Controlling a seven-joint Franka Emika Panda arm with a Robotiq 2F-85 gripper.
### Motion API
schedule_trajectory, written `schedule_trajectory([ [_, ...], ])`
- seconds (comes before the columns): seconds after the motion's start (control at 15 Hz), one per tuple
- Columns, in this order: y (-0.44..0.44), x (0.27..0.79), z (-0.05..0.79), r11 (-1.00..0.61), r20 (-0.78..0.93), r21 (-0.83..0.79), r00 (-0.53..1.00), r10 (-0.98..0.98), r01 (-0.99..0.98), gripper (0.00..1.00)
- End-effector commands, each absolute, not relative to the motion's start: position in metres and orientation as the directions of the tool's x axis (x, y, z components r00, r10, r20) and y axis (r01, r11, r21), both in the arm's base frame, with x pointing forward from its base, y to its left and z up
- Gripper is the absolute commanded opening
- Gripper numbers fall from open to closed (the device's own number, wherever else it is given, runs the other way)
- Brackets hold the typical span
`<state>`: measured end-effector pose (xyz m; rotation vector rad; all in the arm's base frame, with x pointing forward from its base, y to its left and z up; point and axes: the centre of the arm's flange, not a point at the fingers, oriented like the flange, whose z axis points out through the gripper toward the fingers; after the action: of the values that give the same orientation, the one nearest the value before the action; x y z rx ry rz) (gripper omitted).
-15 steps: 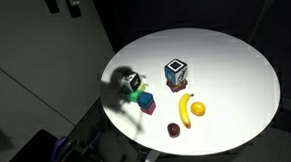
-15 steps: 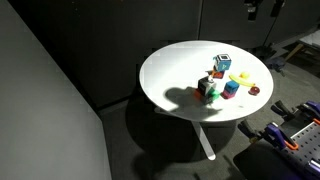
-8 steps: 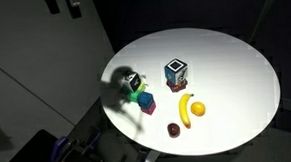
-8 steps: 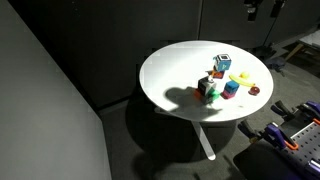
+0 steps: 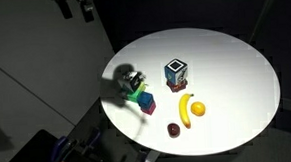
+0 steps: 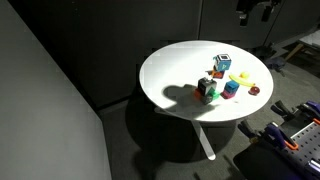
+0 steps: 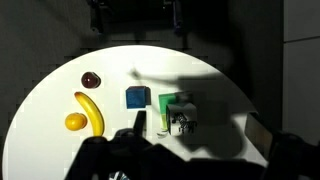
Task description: Place the A cube on the table
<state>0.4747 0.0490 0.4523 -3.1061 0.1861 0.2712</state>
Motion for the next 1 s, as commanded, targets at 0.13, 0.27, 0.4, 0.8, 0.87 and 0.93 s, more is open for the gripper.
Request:
schedule_trajectory([
  [0.13,0.056,0.507,0.436,-0.995,-0.138,0.036,0.985,-0.100,-0.096,1.00],
  [0.27,0.058,0.511,0.425,-0.996,-0.127,0.041,0.988,-0.087,-0.083,1.00],
  [0.4,0.059,0.513,0.415,-0.997,-0.115,0.047,0.991,-0.072,-0.066,1.00],
  [0.8,0.061,0.517,0.397,-0.999,-0.057,0.031,0.997,-0.046,-0.044,1.00],
  [0.87,0.062,0.518,0.395,-0.999,-0.047,0.029,0.998,-0.044,-0.043,1.00],
  [0.93,0.062,0.518,0.394,-0.999,-0.038,0.028,0.998,-0.042,-0.041,1.00],
])
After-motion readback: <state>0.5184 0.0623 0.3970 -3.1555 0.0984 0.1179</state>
